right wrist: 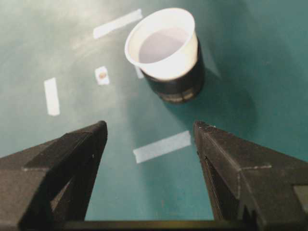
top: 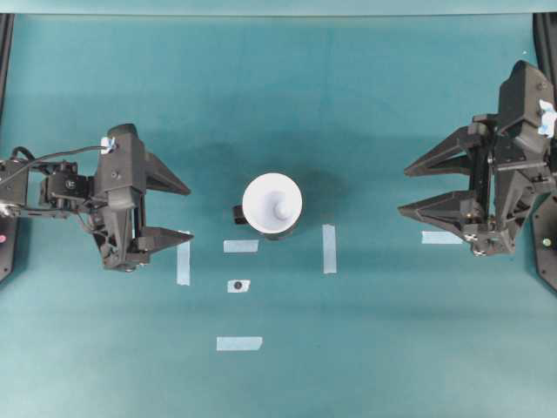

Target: Holding the cup holder with the left arm, the right arm places the cup into the cup holder.

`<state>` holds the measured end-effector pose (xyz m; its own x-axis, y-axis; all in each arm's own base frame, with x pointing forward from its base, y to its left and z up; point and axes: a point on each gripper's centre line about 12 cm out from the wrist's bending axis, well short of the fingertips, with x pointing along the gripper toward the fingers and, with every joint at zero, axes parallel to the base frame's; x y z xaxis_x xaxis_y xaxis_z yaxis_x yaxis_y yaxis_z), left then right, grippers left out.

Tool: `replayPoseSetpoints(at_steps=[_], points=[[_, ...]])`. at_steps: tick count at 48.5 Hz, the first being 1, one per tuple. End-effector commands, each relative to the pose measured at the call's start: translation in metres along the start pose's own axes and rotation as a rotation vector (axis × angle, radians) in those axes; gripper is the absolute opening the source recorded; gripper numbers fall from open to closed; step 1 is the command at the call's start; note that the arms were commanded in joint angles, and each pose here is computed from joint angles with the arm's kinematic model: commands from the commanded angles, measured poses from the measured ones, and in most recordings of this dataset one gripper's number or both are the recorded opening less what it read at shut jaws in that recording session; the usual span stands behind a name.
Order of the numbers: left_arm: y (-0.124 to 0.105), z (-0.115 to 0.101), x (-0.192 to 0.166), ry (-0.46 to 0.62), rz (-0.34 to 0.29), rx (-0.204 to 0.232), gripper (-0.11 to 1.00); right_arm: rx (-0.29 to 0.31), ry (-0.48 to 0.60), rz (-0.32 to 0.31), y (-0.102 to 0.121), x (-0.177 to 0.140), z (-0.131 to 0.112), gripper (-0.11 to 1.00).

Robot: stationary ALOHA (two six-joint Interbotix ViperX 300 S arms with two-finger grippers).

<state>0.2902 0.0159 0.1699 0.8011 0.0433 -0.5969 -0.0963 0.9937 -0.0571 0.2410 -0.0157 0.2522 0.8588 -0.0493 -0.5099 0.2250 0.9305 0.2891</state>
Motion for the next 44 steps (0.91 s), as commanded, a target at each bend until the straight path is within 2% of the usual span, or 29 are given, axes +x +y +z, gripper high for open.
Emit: replayPoseSetpoints(at_steps=[1,38,44], points=[[-0.0017,0.0111,-0.0012,-0.035,-0.005,0.003,0.92,-0.005,-0.023,0.004,0.0011,-0.0025,0.0055,0.78],[-0.0063,0.0113,-0.0012,-0.036,-0.018,0.012,0.92,-0.002,-0.014,0.001,-0.0003,-0.0017,0.0016,0.78],[-0.0064,0.012,-0.0012,-0.037,-0.018,0.003,0.92,-0.002,-0.014,0.003,0.0,-0.0017,0.0014,0.78]])
